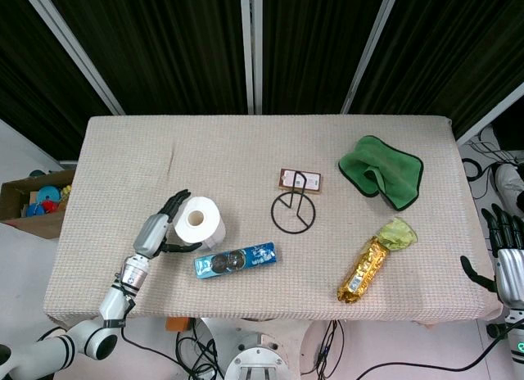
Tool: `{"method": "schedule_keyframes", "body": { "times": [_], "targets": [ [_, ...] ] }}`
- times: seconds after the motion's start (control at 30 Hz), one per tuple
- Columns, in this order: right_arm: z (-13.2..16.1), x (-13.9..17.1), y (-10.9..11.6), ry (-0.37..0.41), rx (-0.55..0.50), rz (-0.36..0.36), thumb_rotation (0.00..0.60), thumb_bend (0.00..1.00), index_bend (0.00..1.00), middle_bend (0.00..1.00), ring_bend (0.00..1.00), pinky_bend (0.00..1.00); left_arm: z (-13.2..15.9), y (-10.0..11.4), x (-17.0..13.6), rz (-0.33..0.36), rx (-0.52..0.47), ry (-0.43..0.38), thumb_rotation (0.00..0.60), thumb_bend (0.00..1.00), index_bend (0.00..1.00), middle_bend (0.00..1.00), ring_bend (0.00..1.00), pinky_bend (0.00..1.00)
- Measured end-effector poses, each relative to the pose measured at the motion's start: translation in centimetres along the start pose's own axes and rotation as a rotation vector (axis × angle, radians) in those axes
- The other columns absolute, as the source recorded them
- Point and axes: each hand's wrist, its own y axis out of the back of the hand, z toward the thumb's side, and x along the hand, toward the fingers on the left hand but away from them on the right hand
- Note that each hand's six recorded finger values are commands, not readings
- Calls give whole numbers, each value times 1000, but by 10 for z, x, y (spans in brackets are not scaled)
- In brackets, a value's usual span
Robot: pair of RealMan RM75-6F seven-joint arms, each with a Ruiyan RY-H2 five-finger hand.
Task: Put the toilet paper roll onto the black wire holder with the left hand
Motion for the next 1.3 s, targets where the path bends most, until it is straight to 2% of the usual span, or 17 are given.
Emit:
{"method": "schedule_keyframes", "body": {
  "times": [0.17,0.23,0.43,0.6,0.87,1.07,1.17,1.3],
  "targets": [
    [1,0,2,3,0,-5,600,222,0,0,0,0,-1,1,0,4,2,1,370,13,0,0,10,182],
    [0,0,1,2,0,-3,600,224,0,0,0,0,-1,1,0,6,4,0,389,13,0,0,10,182],
    [-2,0,0,-4,-2,-1,600,229,0,0,0,0,-1,-2,2,-10,8,4,473,12,0,17,11,182],
    [-3,0,1,-7,-1,-6,600,232,0,0,0,0,1,-3,3,-11,7,-3,597,39,0,81,22,182],
    [-4,1,1,-10,0,-3,600,236,0,0,0,0,5,-3,5,-7,-56,-10,600,143,0,260,82,186],
    [-5,1,0,-17,-2,-3,600,236,0,0,0,0,15,6,10,42,-168,-20,600,243,23,439,167,209],
    [-6,1,0,-19,-4,-2,600,236,0,0,0,0,21,12,11,62,-206,-30,600,262,41,479,184,209],
    [-6,1,1,-18,-5,-7,600,237,0,0,0,0,32,29,15,95,-237,-57,600,268,44,486,188,209]
  ]
}}
